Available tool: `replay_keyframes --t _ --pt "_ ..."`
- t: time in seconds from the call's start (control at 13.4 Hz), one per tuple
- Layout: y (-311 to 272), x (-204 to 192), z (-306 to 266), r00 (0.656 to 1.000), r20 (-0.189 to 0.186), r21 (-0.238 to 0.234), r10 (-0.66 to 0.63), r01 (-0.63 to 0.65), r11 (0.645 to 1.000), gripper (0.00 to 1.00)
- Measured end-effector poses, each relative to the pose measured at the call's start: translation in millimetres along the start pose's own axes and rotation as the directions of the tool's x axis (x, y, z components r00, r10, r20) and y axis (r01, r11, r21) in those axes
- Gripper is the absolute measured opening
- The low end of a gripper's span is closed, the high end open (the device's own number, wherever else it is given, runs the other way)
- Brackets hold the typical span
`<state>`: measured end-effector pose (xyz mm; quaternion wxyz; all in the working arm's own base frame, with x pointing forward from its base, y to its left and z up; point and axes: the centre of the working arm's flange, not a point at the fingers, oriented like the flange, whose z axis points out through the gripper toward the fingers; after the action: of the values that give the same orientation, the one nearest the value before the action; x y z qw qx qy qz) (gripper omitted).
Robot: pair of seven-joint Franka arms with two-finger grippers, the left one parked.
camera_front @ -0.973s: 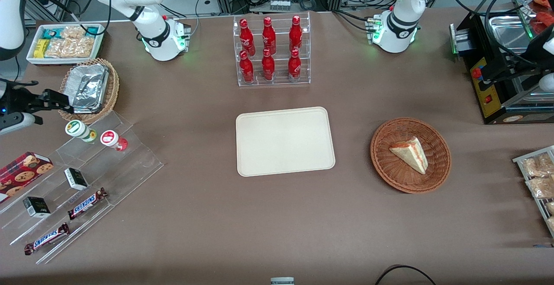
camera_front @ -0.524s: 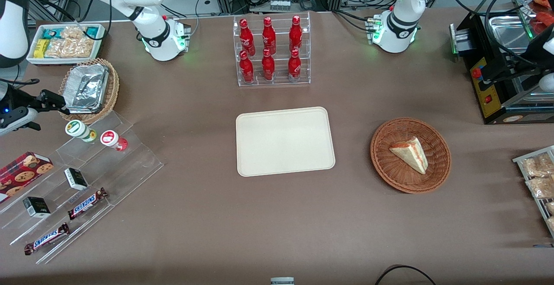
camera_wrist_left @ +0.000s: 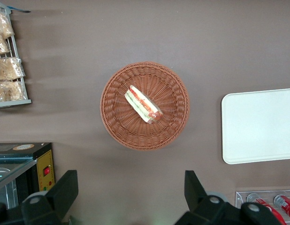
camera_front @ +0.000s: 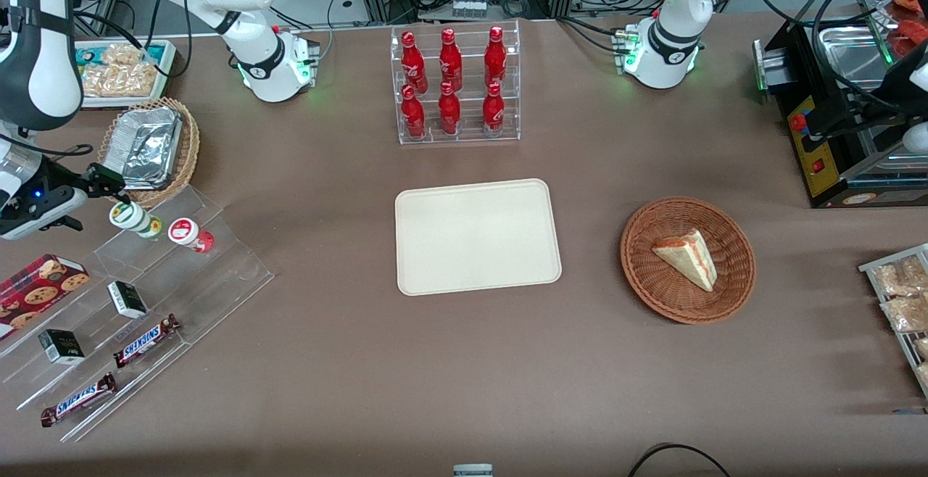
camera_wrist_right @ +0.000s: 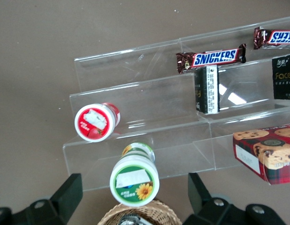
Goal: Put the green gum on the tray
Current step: 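Close the right gripper around the green-labelled gum jar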
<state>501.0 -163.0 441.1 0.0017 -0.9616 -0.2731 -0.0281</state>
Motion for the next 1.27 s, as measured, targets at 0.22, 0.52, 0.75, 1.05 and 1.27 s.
replay_keyframes --t 0.22,0.52,0.75,1.05,1.27 --pt "-2 -2 14 1.000 -0.014 -0.019 -0.005 0.005 1.000 1.00" --pt "-6 -7 31 1.000 -0.014 -0.020 -0.005 0.005 1.000 1.00" --pt "-8 -12 42 1.000 -0.013 -0.021 -0.007 0.006 1.000 1.00" --pt "-2 -23 53 1.000 -0.008 -0.019 0.001 -0.001 1.000 1.00" --pt "-2 -25 59 1.000 -0.006 -0.018 0.001 -0.001 1.000 1.00"
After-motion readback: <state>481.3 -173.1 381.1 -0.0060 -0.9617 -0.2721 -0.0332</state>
